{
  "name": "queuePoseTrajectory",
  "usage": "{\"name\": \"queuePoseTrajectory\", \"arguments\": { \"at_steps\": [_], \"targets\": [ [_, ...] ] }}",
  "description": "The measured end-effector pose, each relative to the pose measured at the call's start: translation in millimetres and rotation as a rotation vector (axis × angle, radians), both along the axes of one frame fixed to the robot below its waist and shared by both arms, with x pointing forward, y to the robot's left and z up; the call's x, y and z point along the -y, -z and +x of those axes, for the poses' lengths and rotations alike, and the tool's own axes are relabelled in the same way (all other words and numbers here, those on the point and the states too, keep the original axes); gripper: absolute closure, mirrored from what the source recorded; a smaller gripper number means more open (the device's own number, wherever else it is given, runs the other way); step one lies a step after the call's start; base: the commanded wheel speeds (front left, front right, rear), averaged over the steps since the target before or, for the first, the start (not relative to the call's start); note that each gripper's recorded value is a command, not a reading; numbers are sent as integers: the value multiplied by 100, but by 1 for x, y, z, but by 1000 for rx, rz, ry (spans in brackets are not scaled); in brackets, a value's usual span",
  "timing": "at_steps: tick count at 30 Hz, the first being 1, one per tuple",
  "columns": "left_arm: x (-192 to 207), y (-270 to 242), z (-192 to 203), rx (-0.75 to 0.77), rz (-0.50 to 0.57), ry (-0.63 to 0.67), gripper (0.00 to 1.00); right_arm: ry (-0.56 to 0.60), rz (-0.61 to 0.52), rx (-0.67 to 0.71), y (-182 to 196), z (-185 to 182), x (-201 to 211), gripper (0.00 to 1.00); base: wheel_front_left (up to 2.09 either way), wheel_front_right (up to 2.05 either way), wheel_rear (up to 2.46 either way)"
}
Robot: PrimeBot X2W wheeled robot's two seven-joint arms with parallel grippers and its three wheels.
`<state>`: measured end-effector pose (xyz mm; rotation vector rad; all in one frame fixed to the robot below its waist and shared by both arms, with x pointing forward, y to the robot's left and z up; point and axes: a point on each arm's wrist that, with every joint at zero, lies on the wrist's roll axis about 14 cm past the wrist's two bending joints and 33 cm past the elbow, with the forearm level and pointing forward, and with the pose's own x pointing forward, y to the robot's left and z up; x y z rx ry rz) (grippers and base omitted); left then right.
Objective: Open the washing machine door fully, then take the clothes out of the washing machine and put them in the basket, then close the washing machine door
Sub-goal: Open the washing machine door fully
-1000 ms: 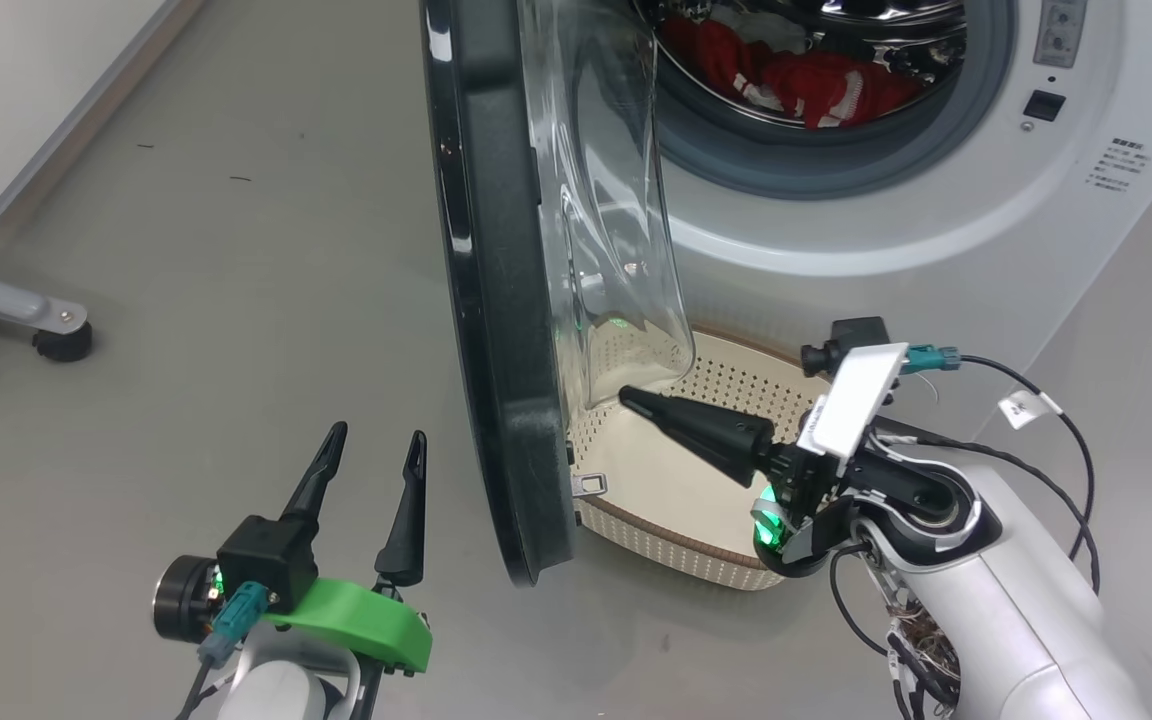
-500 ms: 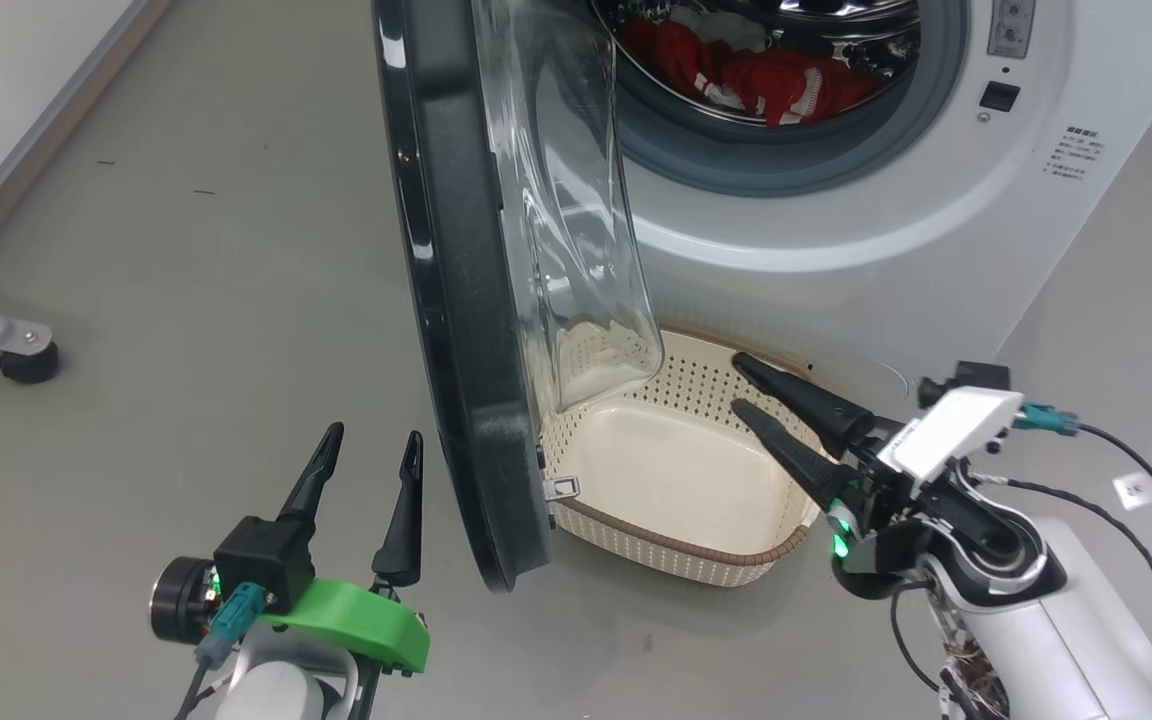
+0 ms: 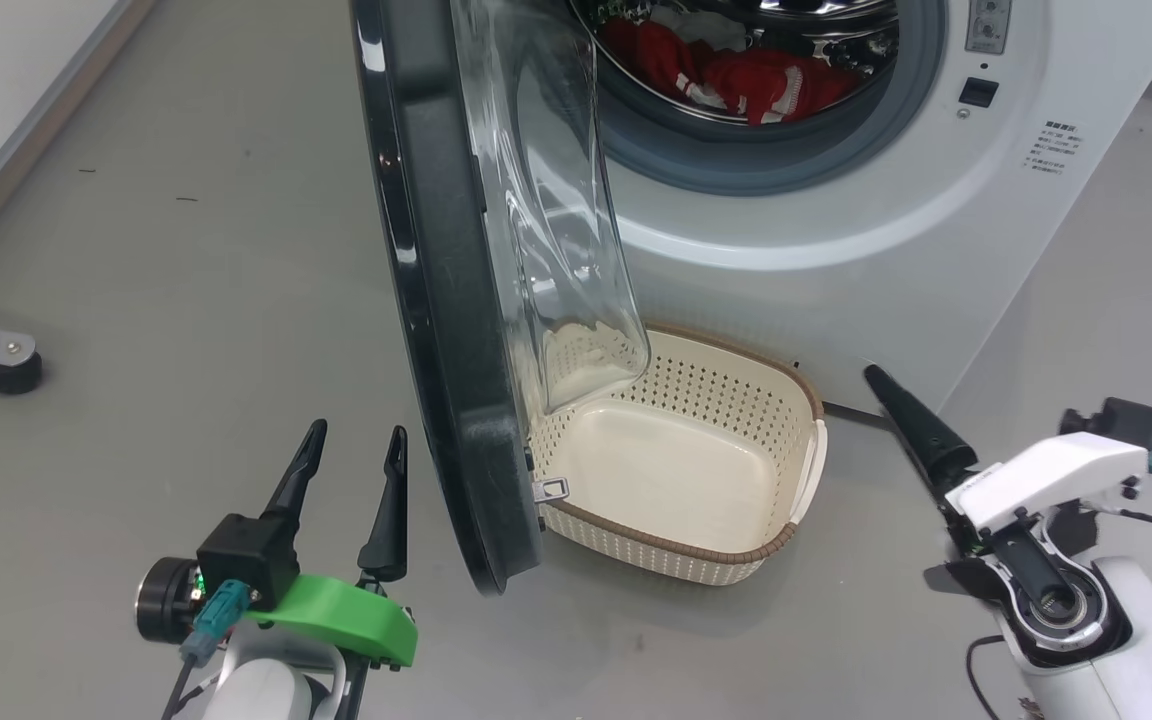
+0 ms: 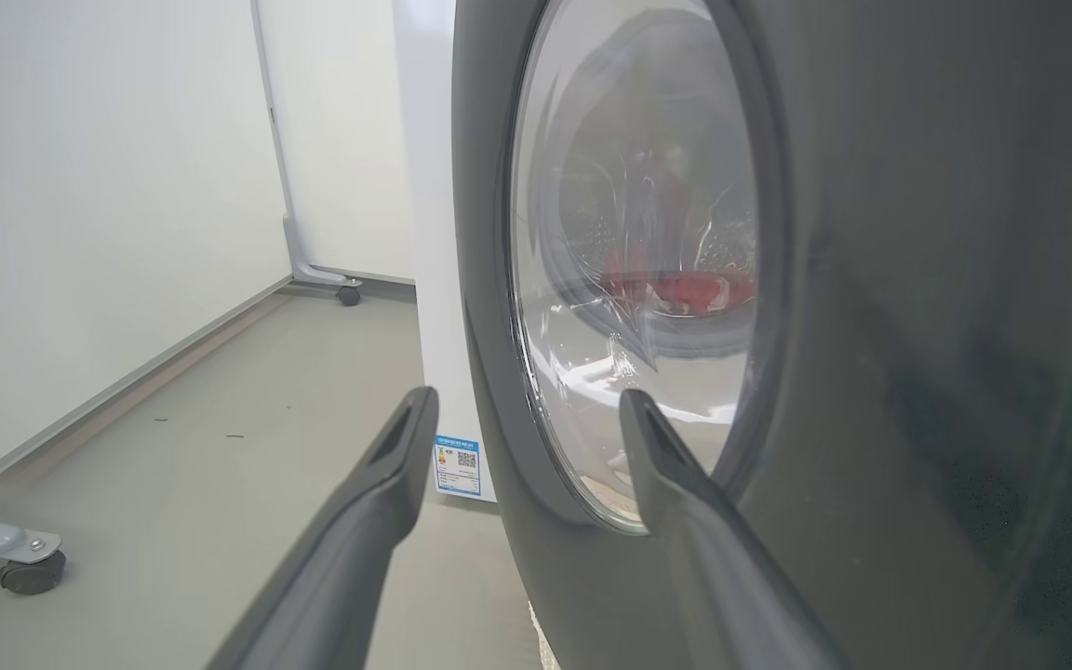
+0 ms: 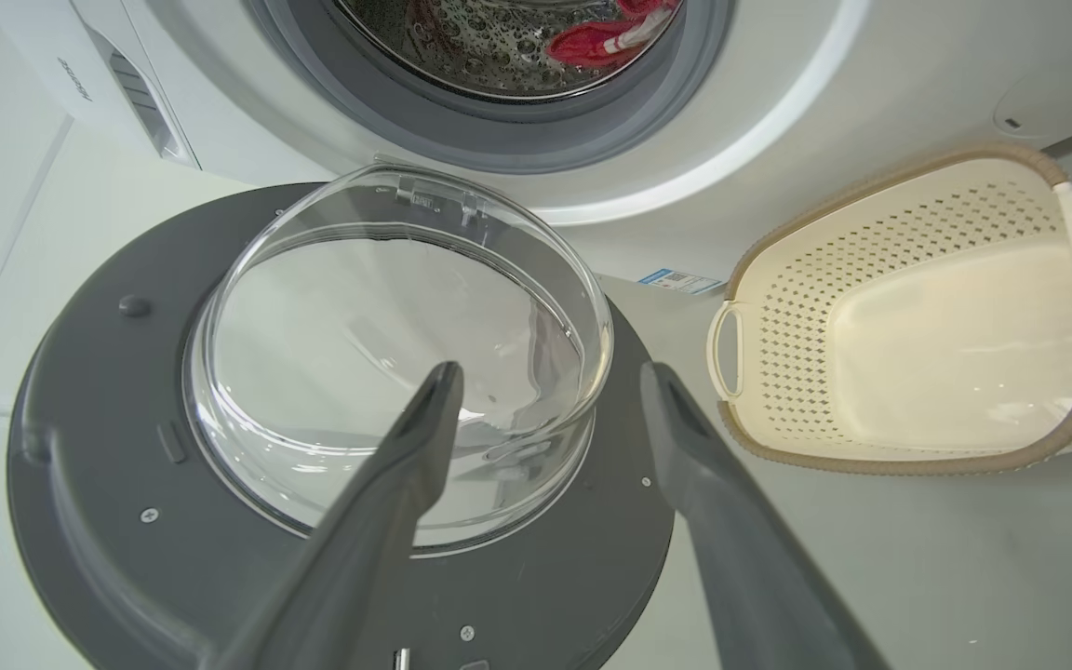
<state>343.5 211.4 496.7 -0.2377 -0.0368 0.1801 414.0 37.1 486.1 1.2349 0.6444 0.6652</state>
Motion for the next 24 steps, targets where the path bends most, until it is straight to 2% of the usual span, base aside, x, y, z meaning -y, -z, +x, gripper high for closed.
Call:
{"name": "queuePoseTrajectory", "arguments": {
  "at_steps": [5, 12, 18, 24],
  "targets": [
    [-1, -2, 0, 7, -1, -2, 0, 140, -130, 144, -4, 14, 30, 0, 0, 0, 0],
    [0, -4, 0, 13, -1, 0, 0, 330, -357, 446, -26, 37, 76, 0, 0, 0, 0],
    [0, -3, -3, 12, -4, -1, 0, 405, -563, 763, -50, 42, 98, 0, 0, 0, 0],
    [0, 1, -8, 2, -7, -3, 0, 358, -751, 865, -46, 38, 93, 0, 0, 0, 0]
  ]
}}
